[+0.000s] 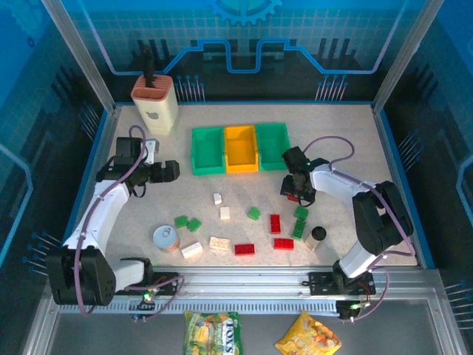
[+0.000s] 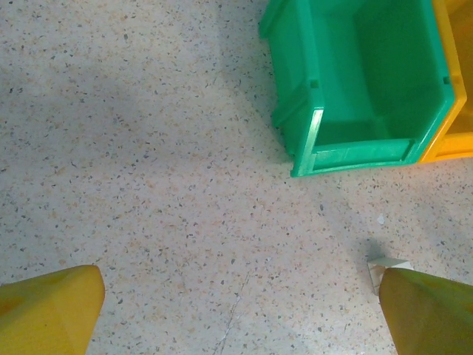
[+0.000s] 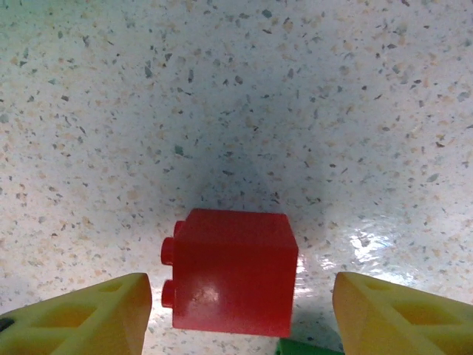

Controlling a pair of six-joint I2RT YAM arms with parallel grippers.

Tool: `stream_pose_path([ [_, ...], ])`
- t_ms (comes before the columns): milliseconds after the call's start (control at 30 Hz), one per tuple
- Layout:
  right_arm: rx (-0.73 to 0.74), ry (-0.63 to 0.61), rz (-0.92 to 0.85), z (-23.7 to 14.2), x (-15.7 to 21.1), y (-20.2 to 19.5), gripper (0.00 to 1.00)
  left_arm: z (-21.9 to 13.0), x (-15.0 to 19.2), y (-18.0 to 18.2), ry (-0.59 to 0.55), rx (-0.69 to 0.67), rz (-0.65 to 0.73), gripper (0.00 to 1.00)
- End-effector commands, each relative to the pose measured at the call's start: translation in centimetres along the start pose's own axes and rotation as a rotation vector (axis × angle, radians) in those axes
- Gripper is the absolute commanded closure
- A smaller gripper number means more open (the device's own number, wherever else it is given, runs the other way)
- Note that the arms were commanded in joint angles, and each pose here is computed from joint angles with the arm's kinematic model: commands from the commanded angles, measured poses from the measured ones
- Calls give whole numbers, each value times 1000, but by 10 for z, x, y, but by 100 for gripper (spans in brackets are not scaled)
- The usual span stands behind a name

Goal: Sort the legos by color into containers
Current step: Pick up the lego from the center of the table.

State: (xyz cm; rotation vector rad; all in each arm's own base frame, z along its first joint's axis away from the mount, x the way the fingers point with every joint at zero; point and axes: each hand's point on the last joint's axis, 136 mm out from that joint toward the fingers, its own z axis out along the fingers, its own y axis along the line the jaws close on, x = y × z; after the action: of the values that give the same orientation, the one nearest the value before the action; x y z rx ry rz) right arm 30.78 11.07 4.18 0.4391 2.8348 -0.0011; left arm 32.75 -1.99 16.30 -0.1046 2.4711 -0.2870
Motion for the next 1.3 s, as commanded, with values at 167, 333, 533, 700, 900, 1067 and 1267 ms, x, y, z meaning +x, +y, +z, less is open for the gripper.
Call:
stream_pose_path([
  [167, 35, 16, 5, 12, 1, 7, 40, -5, -9, -5, -27, 13, 39, 3],
  [333, 43, 13, 4, 12, 1, 7, 45, -5, -9, -5, -27, 15, 40, 3],
  [533, 46, 4, -4, 9, 1, 7, 52, -4, -9, -6, -24, 22, 38, 3],
  [700, 40, -10, -10, 3, -3, 9, 55, -4, -9, -6, -24, 22, 39, 3],
  [900, 28, -41, -34, -11, -15, 15, 56, -3, -9, -7, -21, 32, 36, 3],
  [1067, 10, -96, -91, -31, -40, 28, 56, -2, -8, -9, -19, 41, 36, 3],
  [1267, -34, -151, -206, -45, -75, 57, 56, 0, -8, -11, -11, 55, 30, 3],
])
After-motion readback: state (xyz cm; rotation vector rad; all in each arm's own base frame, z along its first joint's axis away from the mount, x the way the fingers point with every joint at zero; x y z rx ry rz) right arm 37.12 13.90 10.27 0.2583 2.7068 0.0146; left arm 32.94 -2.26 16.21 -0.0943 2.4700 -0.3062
